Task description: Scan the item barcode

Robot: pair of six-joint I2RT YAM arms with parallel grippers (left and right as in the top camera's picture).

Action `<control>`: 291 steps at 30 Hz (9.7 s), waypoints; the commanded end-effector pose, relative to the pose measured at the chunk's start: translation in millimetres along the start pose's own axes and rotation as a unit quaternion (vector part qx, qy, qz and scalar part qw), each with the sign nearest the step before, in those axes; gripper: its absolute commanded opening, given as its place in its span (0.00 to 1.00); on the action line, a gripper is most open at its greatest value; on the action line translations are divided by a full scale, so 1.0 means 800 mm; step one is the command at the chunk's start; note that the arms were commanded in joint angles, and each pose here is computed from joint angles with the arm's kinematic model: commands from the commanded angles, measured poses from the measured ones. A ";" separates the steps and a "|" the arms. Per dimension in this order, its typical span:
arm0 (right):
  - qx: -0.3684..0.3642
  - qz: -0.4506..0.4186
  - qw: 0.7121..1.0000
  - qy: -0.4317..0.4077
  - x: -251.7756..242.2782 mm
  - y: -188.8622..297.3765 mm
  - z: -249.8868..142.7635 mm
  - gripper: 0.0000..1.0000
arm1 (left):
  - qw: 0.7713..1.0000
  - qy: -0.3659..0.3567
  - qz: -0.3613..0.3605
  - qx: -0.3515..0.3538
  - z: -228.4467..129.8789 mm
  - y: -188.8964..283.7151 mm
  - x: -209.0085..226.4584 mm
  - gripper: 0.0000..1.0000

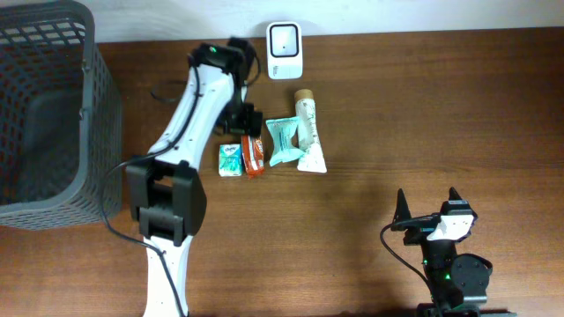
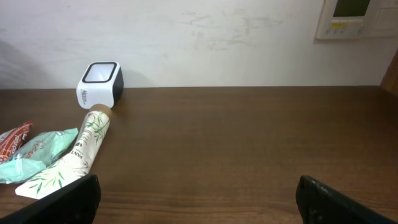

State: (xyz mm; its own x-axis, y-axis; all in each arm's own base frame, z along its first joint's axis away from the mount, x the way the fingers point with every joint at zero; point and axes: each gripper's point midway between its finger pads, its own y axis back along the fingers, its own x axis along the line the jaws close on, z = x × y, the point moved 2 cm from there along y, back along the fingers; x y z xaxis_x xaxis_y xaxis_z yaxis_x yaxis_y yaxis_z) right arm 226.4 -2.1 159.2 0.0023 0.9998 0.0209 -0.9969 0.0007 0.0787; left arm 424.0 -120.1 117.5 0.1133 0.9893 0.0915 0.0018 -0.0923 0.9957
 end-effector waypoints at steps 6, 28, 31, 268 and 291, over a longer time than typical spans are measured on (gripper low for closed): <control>0.002 0.001 1.000 0.002 0.001 0.000 -0.003 0.99 | 0.958 0.029 -0.091 -0.272 0.005 0.269 0.024 0.99; 0.015 0.378 0.920 -0.102 0.133 0.054 0.015 0.99 | 0.983 0.024 -0.085 -0.158 -0.062 0.193 0.026 0.99; -0.027 0.464 0.879 -0.102 0.155 0.085 0.050 0.99 | 0.980 0.043 -0.086 -0.176 -0.045 0.188 0.040 0.99; 0.160 0.133 0.954 -0.216 0.298 -0.482 0.083 0.04 | 0.964 0.150 -0.107 -0.194 0.003 0.173 0.199 0.99; 0.319 -0.486 0.777 -0.239 -0.454 -0.229 0.025 0.05 | 0.964 0.150 -0.107 -0.194 0.003 0.173 0.199 0.99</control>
State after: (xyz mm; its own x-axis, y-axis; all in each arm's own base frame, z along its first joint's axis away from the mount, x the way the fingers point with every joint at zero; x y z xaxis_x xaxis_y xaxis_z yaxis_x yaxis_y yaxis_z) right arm 430.7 -334.7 164.5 0.8763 0.4811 0.0259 -0.3257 0.5519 0.7677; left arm 445.4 24.9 267.5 -0.1513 0.9745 -0.1656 -0.3798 0.0974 0.9199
